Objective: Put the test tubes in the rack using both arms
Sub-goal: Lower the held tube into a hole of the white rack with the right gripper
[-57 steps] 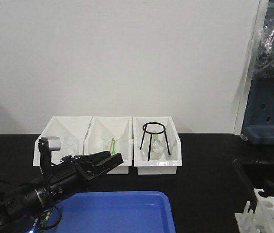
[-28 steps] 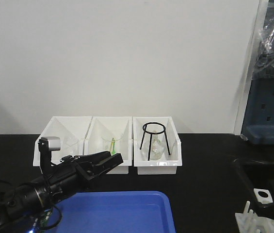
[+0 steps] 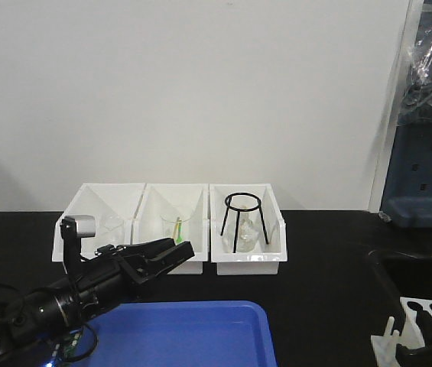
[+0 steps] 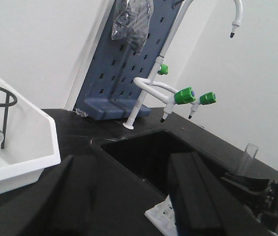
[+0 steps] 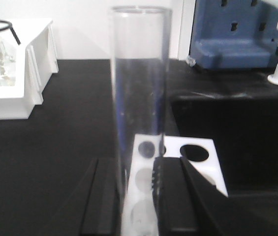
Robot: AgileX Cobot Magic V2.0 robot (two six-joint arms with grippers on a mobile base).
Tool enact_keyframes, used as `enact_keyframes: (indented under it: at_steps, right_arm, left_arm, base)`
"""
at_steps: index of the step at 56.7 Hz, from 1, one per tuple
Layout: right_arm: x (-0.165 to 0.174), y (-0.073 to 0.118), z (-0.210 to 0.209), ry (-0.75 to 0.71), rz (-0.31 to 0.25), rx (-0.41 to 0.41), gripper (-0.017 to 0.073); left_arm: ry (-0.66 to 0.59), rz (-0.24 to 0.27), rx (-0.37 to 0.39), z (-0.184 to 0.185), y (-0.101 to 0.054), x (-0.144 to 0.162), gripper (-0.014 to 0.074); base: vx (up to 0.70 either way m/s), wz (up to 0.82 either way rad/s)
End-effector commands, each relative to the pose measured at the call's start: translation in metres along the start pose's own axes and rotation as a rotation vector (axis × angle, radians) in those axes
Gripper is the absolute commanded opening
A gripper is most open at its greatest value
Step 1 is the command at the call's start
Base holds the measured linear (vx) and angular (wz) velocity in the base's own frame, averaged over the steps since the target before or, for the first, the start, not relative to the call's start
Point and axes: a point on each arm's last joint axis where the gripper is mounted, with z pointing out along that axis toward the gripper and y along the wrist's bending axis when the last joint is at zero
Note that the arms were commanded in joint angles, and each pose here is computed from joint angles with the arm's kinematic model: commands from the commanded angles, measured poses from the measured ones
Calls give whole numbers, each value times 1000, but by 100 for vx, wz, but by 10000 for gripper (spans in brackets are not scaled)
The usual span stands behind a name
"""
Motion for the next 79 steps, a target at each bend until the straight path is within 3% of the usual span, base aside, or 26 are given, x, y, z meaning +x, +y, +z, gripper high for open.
enact_keyframes:
  at_steps: [1, 17, 40, 57, 68, 79]
  right_arm:
    - [-18, 0, 1, -135, -12, -5, -6]
    - [-16, 0, 2, -129, -11, -5, 59]
    - [-11, 0, 2, -76, -11, -4, 381]
    - [-11, 0, 2, -75, 3, -5, 399]
    - [-33, -1, -13, -103, -13, 1, 399]
    - [-107, -3, -58, -180, -83, 31, 399]
  left_arm:
    - [-122, 25, 69, 1, -16, -29, 452]
    - [-122, 25, 69, 1, -16, -29, 452]
    - [-122, 25, 69, 1, -16, -29, 452]
    - [-121, 27, 66, 1, -16, -29, 452]
    - [-81, 103, -3, 1, -10, -26, 452]
    - [-118, 242, -12, -6, -15, -43, 452]
  base:
    - [0, 0]
    - [0, 0]
    - [0, 0]
    - [0, 0]
    - [0, 0]
    - [0, 0]
